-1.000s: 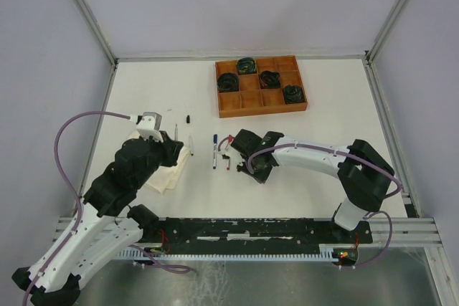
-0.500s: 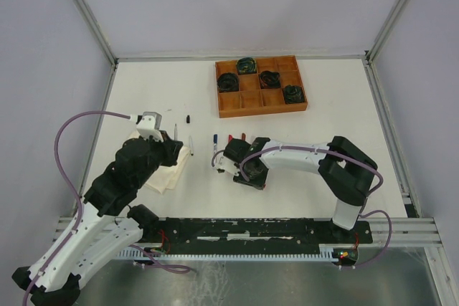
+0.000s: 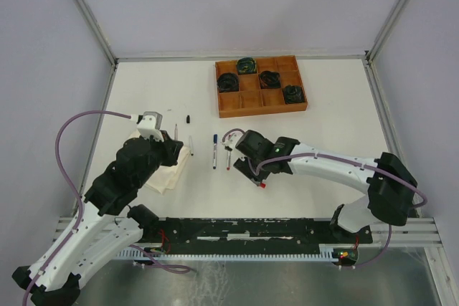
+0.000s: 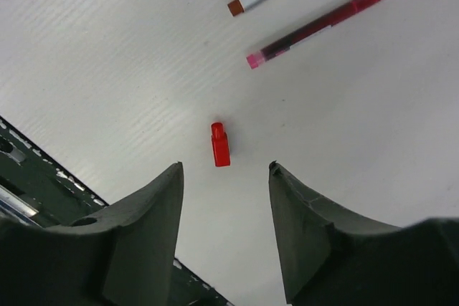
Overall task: Insert the pens into the pen caps
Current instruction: Insert the pen cap onto the pen.
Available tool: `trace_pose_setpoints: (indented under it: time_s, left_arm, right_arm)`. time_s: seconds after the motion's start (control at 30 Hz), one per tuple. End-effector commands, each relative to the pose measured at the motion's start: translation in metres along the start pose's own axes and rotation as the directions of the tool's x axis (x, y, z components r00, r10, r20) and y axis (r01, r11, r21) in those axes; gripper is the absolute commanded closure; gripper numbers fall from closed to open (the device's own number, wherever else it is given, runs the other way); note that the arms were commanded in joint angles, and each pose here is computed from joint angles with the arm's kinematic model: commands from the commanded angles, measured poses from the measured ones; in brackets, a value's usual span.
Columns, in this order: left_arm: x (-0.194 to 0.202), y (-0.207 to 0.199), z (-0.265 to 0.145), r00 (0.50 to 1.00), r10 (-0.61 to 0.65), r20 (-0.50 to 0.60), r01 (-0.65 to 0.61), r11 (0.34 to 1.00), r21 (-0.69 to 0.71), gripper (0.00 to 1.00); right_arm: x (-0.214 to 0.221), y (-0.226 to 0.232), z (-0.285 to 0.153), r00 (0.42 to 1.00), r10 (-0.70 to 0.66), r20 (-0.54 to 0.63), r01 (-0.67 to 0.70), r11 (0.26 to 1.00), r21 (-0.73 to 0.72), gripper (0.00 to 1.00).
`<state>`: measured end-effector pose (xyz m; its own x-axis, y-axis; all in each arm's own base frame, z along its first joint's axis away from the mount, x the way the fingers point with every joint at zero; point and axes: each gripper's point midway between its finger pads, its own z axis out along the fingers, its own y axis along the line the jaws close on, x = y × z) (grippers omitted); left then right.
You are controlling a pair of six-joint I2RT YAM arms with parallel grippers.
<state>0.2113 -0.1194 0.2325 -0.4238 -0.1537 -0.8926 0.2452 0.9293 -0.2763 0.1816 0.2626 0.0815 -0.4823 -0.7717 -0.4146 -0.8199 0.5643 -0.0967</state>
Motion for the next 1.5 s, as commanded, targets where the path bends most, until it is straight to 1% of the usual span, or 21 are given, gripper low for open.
trace_pose_setpoints:
  time_s: [0.0, 0.07, 0.17, 0.27, 0.37, 0.47, 0.57, 0.8, 1.13, 1.47]
  left_arm:
    - [-0.009, -0.003, 0.001, 0.999, -0.036, 0.034, 0.036, 0.999, 0.005, 0.97]
    - [-0.009, -0.004, 0.002, 0.999, -0.035, 0.032, 0.035, 0.999, 0.007, 0.97]
    - [-0.008, -0.005, 0.003, 0.999, -0.035, 0.027, 0.034, 0.999, 0.010, 0.97]
    - [-0.008, -0.005, 0.002, 0.999, -0.035, 0.028, 0.035, 0.999, 0.011, 0.97]
    - [-0.008, -0.005, 0.002, 0.999, -0.035, 0.030, 0.035, 0.999, 0.012, 0.97]
    - [-0.009, -0.005, 0.002, 0.999, -0.036, 0.031, 0.035, 0.999, 0.013, 0.97]
    - [-0.009, -0.005, 0.002, 0.999, -0.035, 0.030, 0.035, 0.999, 0.011, 0.97]
    - [-0.008, -0.004, 0.002, 0.999, -0.035, 0.029, 0.035, 0.999, 0.010, 0.97]
    - [-0.008, -0.005, 0.003, 0.999, -0.035, 0.025, 0.034, 0.999, 0.010, 0.97]
    - [-0.008, -0.004, 0.002, 0.999, -0.035, 0.030, 0.035, 0.999, 0.007, 0.97]
  right_arm:
    - [0.000, 0.003, -0.010, 0.967, 0.241, 0.089, -0.243, 0.970, 0.015, 0.39]
    - [0.000, 0.018, -0.008, 0.951, 0.297, 0.089, -0.293, 0.954, -0.062, 0.37]
    - [0.000, 0.043, -0.001, 0.921, 0.384, 0.061, -0.367, 0.911, -0.188, 0.36]
    - [0.006, 0.056, 0.012, 0.903, 0.429, 0.020, -0.413, 0.880, -0.235, 0.35]
    - [0.014, 0.056, 0.023, 0.888, 0.460, -0.007, -0.451, 0.868, -0.211, 0.33]
    - [0.022, 0.049, 0.032, 0.878, 0.478, -0.023, -0.476, 0.867, -0.148, 0.31]
    - [0.029, 0.042, 0.038, 0.873, 0.486, -0.036, -0.487, 0.869, -0.090, 0.28]
    - [0.043, 0.031, 0.047, 0.869, 0.490, -0.075, -0.490, 0.872, 0.010, 0.27]
    - [0.042, 0.021, 0.054, 0.871, 0.487, -0.070, -0.483, 0.873, 0.069, 0.26]
    - [0.040, 0.007, 0.062, 0.883, 0.463, -0.078, -0.457, 0.886, 0.085, 0.27]
